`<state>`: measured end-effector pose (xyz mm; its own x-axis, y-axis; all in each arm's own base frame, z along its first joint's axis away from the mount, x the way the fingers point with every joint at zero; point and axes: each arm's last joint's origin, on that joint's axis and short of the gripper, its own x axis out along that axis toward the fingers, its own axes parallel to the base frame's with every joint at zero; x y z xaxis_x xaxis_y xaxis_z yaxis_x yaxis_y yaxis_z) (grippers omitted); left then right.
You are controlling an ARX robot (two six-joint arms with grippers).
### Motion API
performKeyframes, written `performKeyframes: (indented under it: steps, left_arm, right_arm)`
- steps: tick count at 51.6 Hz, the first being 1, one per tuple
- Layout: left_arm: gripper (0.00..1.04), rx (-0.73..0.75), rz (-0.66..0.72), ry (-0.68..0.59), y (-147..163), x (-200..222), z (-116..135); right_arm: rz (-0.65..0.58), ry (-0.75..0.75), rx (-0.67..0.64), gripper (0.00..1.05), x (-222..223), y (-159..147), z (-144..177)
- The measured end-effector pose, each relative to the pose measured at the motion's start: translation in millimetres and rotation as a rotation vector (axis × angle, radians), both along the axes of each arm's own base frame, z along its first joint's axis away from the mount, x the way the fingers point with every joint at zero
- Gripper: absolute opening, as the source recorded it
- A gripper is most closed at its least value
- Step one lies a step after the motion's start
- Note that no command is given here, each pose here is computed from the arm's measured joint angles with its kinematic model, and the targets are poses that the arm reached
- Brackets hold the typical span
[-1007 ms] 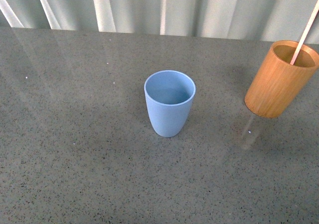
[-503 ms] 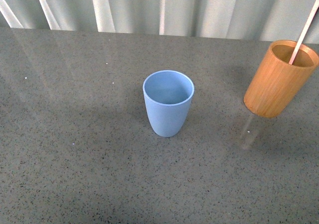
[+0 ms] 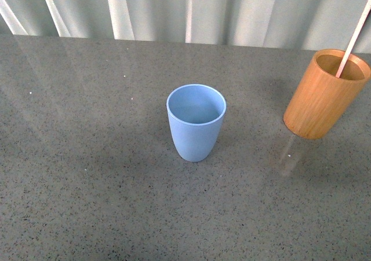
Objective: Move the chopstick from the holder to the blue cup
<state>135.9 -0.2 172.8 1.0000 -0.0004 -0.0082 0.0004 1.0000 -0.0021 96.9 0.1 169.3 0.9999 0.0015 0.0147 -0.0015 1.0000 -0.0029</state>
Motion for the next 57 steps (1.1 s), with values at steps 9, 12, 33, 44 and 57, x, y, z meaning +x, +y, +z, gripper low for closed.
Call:
performKeyframes:
  steps: [9, 12, 33, 44, 57]
  left_arm:
    - [0.04, 0.0, -0.001, -0.02, 0.0, -5.8, -1.9]
    - [0.04, 0.0, -0.001, -0.022, 0.0, -7.4, -1.5]
    - [0.04, 0.0, -0.002, -0.031, 0.0, -19.3, 0.5]
    - [0.04, 0.0, -0.001, -0.031, 0.0, -23.5, 0.4]
    - [0.04, 0.0, 0.0, -0.025, 0.0, -30.4, -1.1]
  right_arm:
    - [0.0, 0.0, 0.0, 0.95, 0.0, 0.0, 0.0]
    - [0.0, 0.0, 0.0, 0.95, 0.0, 0.0, 0.0]
    - [0.0, 0.0, 0.0, 0.95, 0.0, 0.0, 0.0]
    - [0.0, 0.0, 0.0, 0.95, 0.0, 0.0, 0.0]
    - [0.0, 0.0, 0.0, 0.95, 0.0, 0.0, 0.0]
